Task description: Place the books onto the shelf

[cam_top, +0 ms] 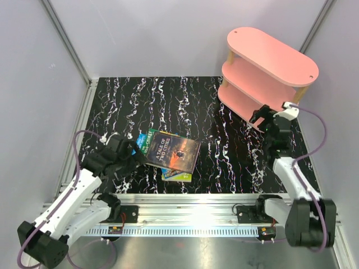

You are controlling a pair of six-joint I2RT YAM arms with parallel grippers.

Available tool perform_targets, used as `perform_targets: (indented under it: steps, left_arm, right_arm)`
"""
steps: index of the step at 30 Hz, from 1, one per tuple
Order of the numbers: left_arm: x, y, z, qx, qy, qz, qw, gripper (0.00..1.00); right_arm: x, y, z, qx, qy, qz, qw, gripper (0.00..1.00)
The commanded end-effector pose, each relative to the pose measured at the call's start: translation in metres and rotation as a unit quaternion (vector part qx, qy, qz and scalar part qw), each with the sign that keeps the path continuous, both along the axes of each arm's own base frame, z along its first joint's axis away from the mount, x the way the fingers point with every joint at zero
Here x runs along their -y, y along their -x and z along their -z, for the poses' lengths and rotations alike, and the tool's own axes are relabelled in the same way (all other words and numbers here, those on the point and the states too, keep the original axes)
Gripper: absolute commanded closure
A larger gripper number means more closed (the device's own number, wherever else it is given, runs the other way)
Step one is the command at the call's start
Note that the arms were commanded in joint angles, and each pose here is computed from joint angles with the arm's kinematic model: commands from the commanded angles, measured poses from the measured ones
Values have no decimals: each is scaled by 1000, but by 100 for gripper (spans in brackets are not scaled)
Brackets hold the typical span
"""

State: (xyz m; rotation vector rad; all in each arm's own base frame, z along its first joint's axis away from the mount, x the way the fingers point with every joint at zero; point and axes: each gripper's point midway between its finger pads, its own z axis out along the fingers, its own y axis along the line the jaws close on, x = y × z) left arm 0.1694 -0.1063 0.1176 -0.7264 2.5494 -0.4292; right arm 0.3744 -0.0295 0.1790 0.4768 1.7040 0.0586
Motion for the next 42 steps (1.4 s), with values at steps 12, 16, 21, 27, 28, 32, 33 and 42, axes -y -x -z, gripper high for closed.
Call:
perform_targets:
  steps: [12,16,21,27,28,32,33,42]
  left_arm:
    - [-8,-27,-71,109,-127,-1,986,1]
    - [20,-31,-67,135,-70,55,987,1]
    - [31,-44,-65,147,-76,81,983,1]
    - [43,-67,-76,167,-97,103,976,1]
    - [45,-70,-76,167,-98,106,975,1]
    - [54,-80,-68,157,-87,136,974,1]
    - [53,-85,-66,158,-84,135,975,1]
    - [68,-103,-43,141,-62,192,969,1]
  right_arm:
    - [-113,163,-21,-118,-476,-69,869,0]
    - [-156,163,-4,-172,-565,-162,790,0]
    - [-168,180,34,-331,-495,-174,784,0]
    - [-196,155,-19,-239,-499,-256,792,0]
    - [-202,154,-12,-244,-507,-264,783,0]
    - [-241,145,-10,-258,-498,-327,761,0]
    - [-259,148,-5,-275,-497,-347,747,0]
    - [-327,128,3,-309,-445,-412,733,0]
